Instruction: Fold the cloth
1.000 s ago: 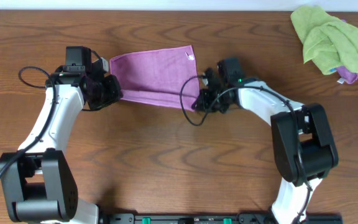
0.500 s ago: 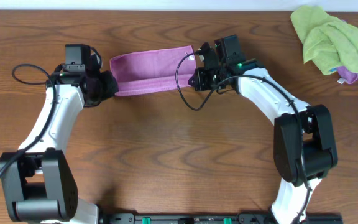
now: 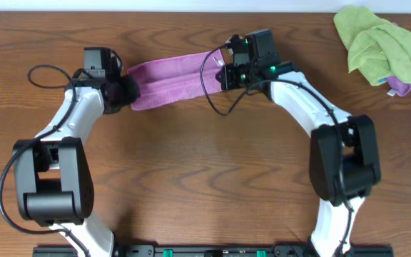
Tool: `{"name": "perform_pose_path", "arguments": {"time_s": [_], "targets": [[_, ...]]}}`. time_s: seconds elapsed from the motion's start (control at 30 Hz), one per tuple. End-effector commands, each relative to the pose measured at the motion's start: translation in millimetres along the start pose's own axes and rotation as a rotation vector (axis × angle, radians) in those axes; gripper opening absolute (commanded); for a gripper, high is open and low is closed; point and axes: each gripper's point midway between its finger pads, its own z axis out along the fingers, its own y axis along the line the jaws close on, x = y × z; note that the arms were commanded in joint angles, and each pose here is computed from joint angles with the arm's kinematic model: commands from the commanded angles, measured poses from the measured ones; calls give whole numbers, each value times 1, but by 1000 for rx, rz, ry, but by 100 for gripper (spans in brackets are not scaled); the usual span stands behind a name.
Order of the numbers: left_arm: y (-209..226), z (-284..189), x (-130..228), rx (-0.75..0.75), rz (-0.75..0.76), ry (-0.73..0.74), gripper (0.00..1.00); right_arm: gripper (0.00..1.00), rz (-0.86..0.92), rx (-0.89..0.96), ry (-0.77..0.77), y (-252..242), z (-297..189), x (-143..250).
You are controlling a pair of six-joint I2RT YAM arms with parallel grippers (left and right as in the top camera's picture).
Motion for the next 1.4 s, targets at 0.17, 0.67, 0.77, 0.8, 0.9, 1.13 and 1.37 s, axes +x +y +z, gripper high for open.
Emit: {"name": "perform_pose_path", "arguments": {"time_s": [0.17,0.67,0.77,0.8,0.9,1.13,1.37], "targets": [[4,21,-34,-24,-1,-36,6,1,-8,40,-21,-21,35,-33],[7,48,-67,-44,-2,-64,6,1,-10,45,-51,-43,74,-62],[9,50,-63,-48,-5,-49,6,2,-3,49,-50,-47,73,-62],[9,50,-61,-49,-6,-42,6,2,-1,50,-47,-48,73,-61],[11,50,-57,-56,-10,-25,6,2,8,55,-28,-49,73,-56],[12,51,-55,-60,-9,-18,9,15,15,76,-12,-53,75,-50],[17,49,-55,-71,-18,-16,89,99,16,68,-10,-52,74,-50]]}}
